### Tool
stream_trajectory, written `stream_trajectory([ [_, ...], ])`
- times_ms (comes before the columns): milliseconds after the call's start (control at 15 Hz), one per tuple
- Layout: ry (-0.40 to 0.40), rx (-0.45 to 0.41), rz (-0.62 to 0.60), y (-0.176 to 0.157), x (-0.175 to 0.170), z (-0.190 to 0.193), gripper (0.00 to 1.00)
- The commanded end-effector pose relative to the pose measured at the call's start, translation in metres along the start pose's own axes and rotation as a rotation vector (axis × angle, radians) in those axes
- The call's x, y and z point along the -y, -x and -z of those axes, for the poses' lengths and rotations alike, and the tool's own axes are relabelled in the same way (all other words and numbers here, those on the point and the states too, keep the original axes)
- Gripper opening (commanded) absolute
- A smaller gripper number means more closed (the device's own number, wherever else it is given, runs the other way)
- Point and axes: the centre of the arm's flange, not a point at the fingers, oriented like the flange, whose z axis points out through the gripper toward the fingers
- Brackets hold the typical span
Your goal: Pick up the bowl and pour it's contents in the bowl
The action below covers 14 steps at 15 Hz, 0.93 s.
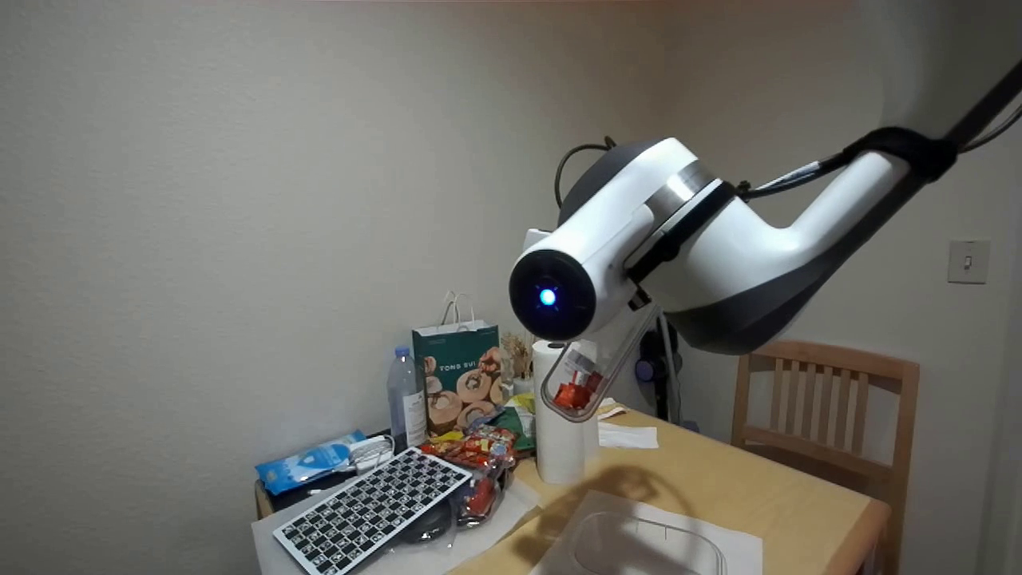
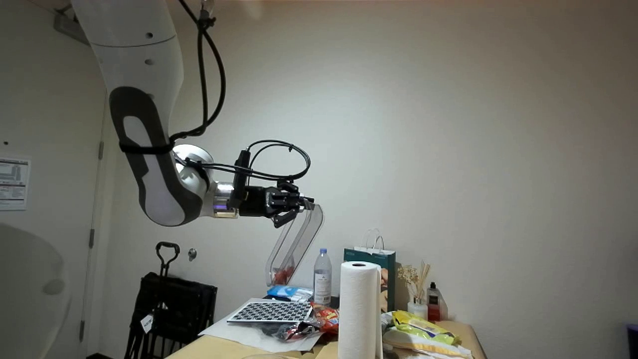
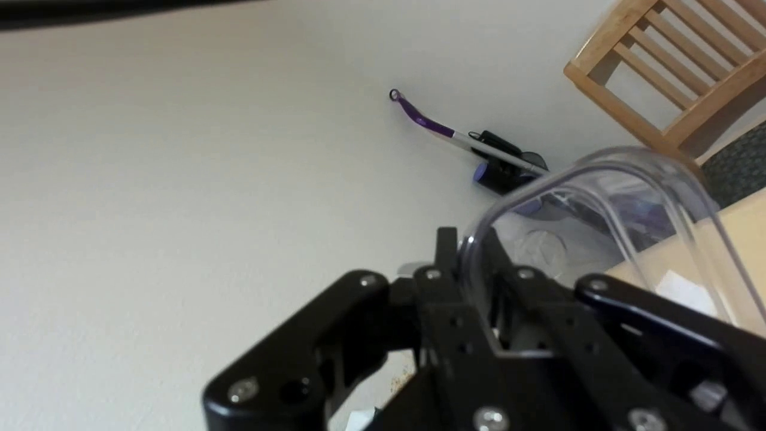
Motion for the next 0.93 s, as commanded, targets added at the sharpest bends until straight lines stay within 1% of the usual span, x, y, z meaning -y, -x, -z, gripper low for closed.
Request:
stream_trajectory([
  [0,0.075,-0.016,0.024,0.017,-0.001,0.018,0.03],
  [133,0.122,-0.016,0.021,0.026,0.003,0.013,0.03],
  [267,0.135,-0.012,-0.007,0.034,0.016,0.005,0.03],
  [333,0.132,-0.001,-0.017,0.037,0.023,0.001,0.03],
  [533,0.068,0.003,-0.03,0.044,0.037,0.0,0.03],
  [600,0.075,0.023,-0.049,0.047,0.039,-0.001,0.03],
  [667,0.08,0.023,-0.069,0.049,0.04,-0.002,0.03],
  [733,0.015,-0.013,-0.094,0.051,0.04,-0.007,0.03],
  [800,0.055,0.007,-0.044,0.031,0.039,-0.003,0.03],
  [867,0.048,0.003,-0.047,0.031,0.039,-0.003,0.11],
])
